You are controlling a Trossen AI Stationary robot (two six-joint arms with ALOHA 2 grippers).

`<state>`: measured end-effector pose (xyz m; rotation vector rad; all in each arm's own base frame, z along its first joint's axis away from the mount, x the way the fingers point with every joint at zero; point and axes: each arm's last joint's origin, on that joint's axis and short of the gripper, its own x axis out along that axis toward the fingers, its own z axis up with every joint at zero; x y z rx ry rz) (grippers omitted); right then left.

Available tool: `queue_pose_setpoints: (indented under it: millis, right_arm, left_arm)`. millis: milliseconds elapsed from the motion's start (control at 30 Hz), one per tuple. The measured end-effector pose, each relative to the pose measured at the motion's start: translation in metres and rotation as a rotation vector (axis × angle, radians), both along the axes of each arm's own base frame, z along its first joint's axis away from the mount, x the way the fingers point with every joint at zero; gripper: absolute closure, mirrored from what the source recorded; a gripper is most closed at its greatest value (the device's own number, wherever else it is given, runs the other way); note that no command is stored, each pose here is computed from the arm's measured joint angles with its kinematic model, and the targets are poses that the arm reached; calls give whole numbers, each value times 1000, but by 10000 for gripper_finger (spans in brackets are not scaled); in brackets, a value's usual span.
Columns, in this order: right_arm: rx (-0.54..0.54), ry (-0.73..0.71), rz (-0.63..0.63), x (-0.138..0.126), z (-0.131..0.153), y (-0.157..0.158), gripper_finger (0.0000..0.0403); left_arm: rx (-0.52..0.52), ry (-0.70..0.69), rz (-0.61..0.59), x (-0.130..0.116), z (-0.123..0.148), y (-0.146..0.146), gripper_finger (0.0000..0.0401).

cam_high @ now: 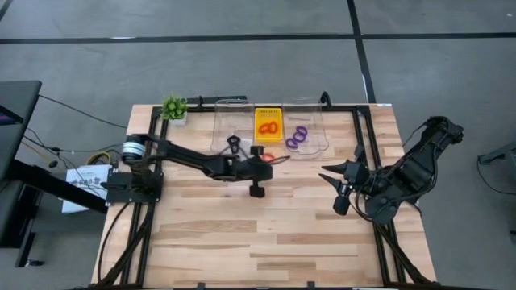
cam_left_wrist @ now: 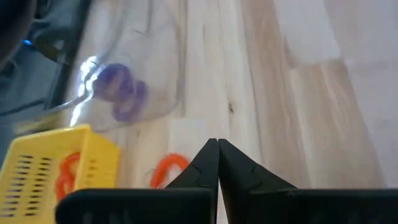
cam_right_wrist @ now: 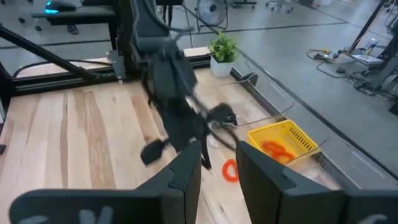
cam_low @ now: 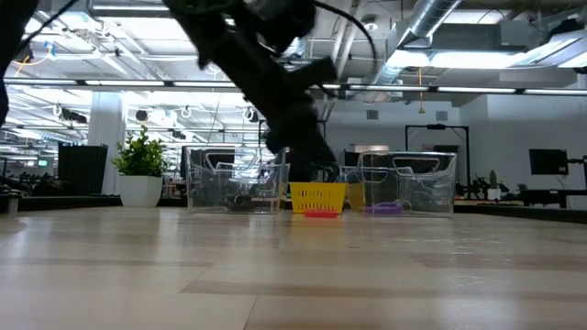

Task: Sort spring keychains
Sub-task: Put the orange spring keychain into the yellow bin

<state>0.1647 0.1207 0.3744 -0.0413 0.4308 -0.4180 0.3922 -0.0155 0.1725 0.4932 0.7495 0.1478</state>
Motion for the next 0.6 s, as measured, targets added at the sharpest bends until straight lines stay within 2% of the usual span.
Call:
queue_pose_setpoints:
  millis: [133, 267, 333, 467, 600]
  right_arm:
    - [6, -1, -1, 0, 0, 0, 311]
    - [15, -3, -1, 0, 0, 0, 311]
    - [18, -1, 1, 0, 0, 0, 311]
    - [19, 0, 2, 0, 0, 0, 311]
    - [14, 6, 2, 0, -1, 0, 311]
  left_arm:
    - [55, 96, 53, 22, -7, 1, 397]
    - [101, 111, 100, 38, -2, 1, 397]
    - [107, 127, 110, 38, 0, 3, 397]
    - [71, 148, 164, 37, -3, 10, 397]
    - [3, 173, 275, 30, -10, 19, 397]
